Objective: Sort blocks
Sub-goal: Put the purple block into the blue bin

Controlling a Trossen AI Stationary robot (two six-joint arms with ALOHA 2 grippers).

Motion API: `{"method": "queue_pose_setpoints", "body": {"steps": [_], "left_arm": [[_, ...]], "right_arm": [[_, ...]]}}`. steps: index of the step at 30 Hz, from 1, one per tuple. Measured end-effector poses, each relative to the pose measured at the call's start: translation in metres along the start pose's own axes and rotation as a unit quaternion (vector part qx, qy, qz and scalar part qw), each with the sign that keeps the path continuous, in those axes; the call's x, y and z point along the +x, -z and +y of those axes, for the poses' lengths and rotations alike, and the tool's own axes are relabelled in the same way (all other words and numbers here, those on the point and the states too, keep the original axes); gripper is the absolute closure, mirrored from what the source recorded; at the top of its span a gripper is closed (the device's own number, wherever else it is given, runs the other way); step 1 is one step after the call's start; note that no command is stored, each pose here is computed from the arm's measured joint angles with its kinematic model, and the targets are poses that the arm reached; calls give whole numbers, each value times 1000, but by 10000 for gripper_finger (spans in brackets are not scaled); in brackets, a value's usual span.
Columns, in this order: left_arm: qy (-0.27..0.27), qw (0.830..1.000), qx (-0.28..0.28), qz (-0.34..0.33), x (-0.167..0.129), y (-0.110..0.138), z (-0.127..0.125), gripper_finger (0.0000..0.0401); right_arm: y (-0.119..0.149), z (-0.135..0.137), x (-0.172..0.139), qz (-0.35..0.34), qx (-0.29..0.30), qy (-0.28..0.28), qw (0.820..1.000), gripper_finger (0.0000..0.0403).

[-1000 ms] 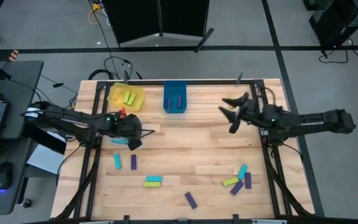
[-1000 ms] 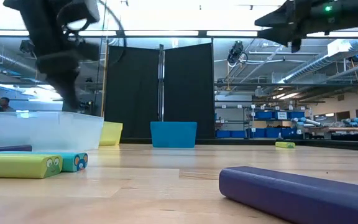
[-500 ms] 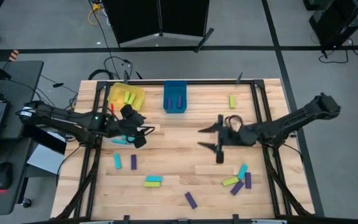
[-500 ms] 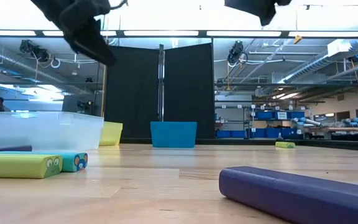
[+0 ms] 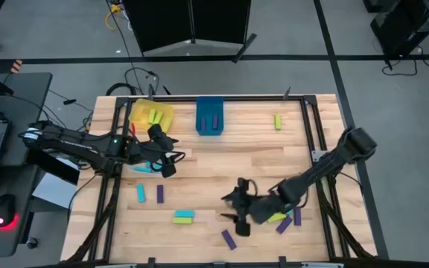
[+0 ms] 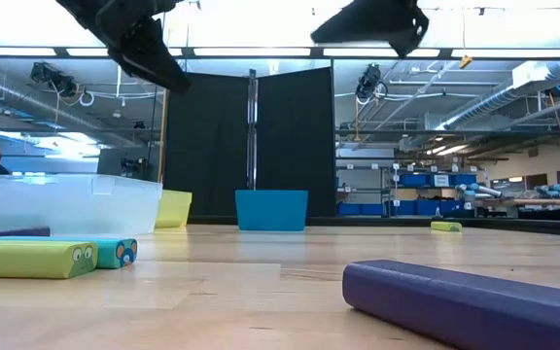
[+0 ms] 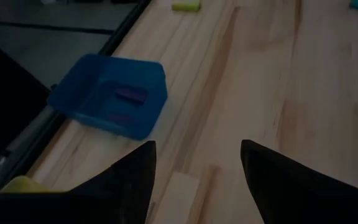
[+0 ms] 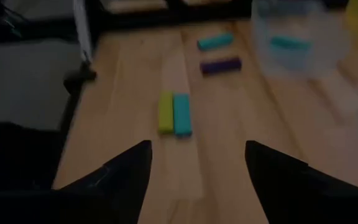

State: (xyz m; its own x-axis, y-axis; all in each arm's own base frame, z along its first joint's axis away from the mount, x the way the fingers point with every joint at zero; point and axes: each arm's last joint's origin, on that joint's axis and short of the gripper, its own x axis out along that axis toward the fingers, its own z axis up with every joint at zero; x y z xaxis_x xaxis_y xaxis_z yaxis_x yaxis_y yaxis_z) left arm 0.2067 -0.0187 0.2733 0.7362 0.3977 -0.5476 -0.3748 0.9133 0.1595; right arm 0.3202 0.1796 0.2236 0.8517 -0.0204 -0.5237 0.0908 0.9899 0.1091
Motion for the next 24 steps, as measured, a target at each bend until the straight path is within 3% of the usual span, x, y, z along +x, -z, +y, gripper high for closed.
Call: {"method": "queue_pose_setpoints", "body": {"steps": [13, 24], "left_arm": [[11, 1000, 7, -3, 0, -1, -1, 160], [13, 1000, 7, -9, 0, -2, -2, 160]], "right_arm": [[5, 51, 42, 124, 76, 8, 989, 115], [9, 75, 48, 175, 161, 20, 971, 114]]}}
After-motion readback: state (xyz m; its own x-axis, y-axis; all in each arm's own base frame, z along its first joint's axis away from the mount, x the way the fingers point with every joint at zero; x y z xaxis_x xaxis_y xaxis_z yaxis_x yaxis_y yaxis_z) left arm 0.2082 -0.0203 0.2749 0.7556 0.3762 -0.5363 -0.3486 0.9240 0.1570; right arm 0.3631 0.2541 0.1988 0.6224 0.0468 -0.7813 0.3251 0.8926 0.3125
